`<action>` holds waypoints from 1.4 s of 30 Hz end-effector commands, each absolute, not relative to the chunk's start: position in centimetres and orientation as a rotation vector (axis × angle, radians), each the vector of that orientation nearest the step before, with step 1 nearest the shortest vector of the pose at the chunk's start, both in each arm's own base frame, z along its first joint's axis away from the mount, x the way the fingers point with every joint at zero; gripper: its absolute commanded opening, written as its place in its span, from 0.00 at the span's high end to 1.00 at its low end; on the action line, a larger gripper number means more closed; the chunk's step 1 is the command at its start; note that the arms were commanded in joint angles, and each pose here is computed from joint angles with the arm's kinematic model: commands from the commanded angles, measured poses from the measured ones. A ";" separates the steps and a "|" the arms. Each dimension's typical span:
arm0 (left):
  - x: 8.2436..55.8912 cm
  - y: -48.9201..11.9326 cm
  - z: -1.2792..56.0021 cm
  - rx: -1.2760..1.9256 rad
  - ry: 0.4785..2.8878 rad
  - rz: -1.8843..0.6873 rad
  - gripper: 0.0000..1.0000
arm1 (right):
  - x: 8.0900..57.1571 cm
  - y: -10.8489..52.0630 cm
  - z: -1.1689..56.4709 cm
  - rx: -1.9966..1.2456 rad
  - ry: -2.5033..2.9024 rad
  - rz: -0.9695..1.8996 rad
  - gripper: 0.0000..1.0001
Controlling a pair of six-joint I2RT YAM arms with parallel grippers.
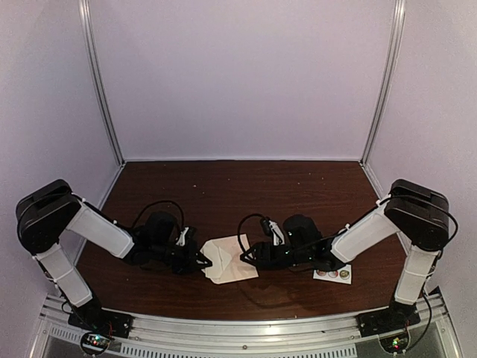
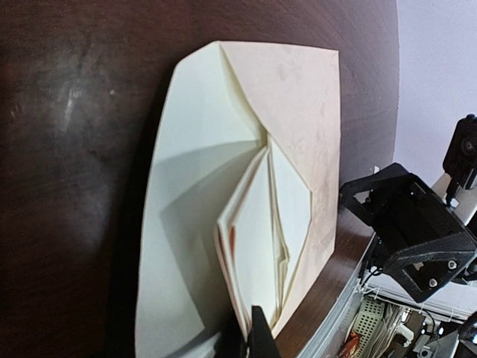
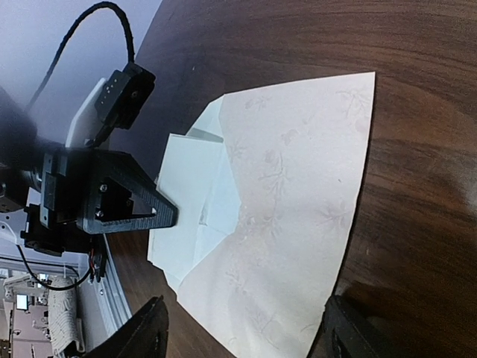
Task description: Place the letter into the envelope and seal it
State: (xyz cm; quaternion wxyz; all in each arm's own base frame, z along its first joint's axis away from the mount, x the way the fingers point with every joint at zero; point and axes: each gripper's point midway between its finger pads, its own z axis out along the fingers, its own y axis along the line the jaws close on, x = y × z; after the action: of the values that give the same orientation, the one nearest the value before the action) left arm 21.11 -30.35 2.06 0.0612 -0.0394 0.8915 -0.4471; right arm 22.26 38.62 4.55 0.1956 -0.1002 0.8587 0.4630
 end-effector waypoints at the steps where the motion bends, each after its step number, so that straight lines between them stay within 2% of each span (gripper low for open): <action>1: 22.1 -31.3 3.2 -0.074 2.631 -1.403 1.00 | 20.9 38.5 2.3 -0.281 2.508 1.275 0.28; 18: 22.5 -33.3 3.0 -0.001 2.625 -1.431 1.00 | 20.8 39.7 2.6 -0.299 2.496 1.304 0.28; 26: 23.1 -32.2 3.2 0.061 2.654 -1.260 0.99 | 21.4 38.6 3.2 -0.281 2.488 1.229 0.28; 33: 23.5 -30.7 4.8 0.113 2.656 -1.101 0.64 | 22.3 37.1 4.2 -0.259 2.469 1.149 0.28; 36: 23.7 -30.1 5.3 0.133 2.653 -1.039 0.52 | 22.6 36.6 4.6 -0.255 2.465 1.130 0.27; 39: 24.1 -29.9 5.5 0.148 2.647 -0.997 0.48 | 22.7 36.7 5.0 -0.264 2.457 1.134 0.27; 42: 24.4 -30.1 5.3 0.159 2.646 -0.984 0.52 | 22.7 37.1 5.1 -0.270 2.453 1.145 0.27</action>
State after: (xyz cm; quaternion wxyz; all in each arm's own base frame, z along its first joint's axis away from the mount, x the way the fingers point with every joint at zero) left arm 23.73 -30.10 5.03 0.1371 0.0373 0.9207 -0.3636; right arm 22.29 37.36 4.70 0.1965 -0.0952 0.8810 0.4198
